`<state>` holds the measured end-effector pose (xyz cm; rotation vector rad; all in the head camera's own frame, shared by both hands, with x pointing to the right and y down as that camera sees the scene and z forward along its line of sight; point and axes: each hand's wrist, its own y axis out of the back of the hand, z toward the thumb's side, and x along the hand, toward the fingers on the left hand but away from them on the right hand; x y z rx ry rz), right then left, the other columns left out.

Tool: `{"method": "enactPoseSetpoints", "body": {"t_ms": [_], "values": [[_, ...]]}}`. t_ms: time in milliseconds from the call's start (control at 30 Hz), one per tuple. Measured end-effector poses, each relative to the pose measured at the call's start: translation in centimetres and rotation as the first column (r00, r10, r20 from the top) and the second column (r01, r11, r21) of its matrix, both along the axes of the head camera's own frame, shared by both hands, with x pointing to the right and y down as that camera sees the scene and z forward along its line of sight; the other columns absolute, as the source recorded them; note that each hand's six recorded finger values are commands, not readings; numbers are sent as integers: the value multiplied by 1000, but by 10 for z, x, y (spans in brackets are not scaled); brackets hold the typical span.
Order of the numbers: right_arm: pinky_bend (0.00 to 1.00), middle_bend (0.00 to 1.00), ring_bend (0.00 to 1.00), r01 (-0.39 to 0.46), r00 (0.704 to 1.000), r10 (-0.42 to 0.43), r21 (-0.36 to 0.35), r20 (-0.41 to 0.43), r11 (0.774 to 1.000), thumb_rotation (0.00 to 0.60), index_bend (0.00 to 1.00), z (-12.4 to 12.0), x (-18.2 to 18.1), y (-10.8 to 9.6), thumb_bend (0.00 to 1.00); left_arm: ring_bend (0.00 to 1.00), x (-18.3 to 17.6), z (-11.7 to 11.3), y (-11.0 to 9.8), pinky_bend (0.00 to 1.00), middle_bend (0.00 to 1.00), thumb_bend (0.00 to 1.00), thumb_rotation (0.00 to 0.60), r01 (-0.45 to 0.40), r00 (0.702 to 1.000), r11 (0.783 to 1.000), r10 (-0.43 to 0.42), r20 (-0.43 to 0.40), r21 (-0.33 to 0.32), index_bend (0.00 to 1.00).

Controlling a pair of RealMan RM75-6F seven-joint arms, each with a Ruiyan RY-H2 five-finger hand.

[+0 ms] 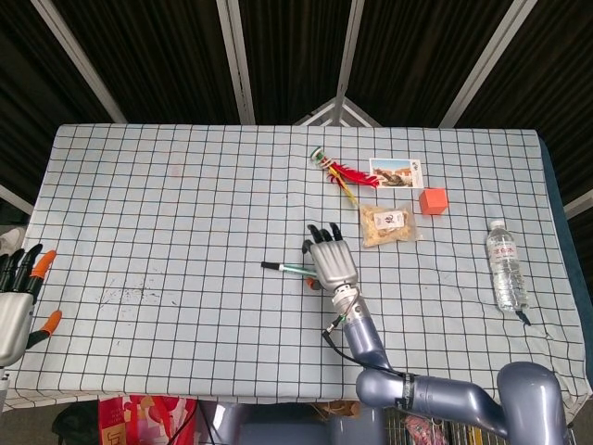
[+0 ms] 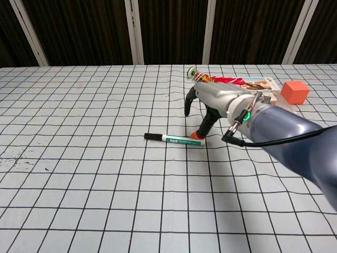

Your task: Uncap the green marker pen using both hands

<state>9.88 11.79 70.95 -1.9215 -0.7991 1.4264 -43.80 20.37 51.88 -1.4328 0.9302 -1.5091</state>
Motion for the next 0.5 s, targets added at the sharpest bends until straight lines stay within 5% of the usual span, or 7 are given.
{"method": "enactPoseSetpoints", "body": {"t_ms": [500], "values": [[40,127,166,-21,1000,21,-69,-3,997,600,465,35,-12,10,240,0,-2,2,-5,11,12,382,600,11,1000,1000,-11,14,6,101]]}}
